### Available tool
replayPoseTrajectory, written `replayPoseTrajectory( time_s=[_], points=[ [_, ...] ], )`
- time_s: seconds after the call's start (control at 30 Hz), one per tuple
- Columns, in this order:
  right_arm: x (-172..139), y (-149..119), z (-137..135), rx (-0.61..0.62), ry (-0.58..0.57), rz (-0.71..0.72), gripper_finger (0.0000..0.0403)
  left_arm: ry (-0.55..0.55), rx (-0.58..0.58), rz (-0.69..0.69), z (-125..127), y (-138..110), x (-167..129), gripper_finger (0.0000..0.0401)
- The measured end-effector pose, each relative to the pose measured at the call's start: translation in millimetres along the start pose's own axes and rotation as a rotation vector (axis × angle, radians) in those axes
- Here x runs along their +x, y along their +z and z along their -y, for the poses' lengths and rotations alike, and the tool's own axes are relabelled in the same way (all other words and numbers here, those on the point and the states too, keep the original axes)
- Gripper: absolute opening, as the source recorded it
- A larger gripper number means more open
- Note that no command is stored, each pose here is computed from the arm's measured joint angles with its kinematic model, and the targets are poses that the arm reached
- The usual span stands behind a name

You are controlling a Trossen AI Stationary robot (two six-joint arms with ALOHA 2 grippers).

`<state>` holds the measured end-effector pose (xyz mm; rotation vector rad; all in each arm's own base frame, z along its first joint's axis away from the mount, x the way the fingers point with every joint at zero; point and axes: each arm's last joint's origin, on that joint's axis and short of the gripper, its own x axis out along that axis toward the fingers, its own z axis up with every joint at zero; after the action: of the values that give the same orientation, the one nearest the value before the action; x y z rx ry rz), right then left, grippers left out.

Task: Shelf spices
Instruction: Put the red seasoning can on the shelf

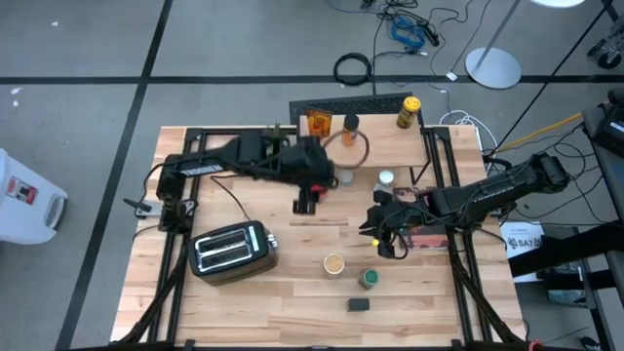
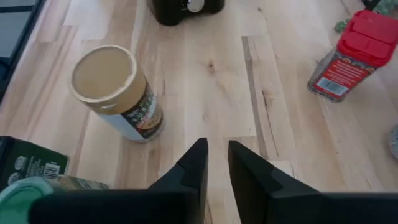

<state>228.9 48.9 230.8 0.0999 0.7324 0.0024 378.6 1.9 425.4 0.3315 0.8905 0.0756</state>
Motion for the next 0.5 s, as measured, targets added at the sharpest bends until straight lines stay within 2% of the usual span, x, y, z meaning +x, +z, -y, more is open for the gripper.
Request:
replayPoseTrajectory(
  time_s=[0.23, 0.37, 0.5],
  points=[
    [0, 1, -2, -0.003, 0.007, 0.012, 0.0085, -0.014, 0.069, 0.011, 36, 4, 23, 0.0276],
    [0, 3, -3, 0.001, 0.013, 0.038, 0.0098, -0.013, 0.062, -0.078, 40, -8, 45, 0.0276],
    [0, 6, -3, 0.005, 0.019, 0.061, 0.0108, -0.017, 0.045, -0.106, 45, -18, 61, 0.0276]
  ],
)
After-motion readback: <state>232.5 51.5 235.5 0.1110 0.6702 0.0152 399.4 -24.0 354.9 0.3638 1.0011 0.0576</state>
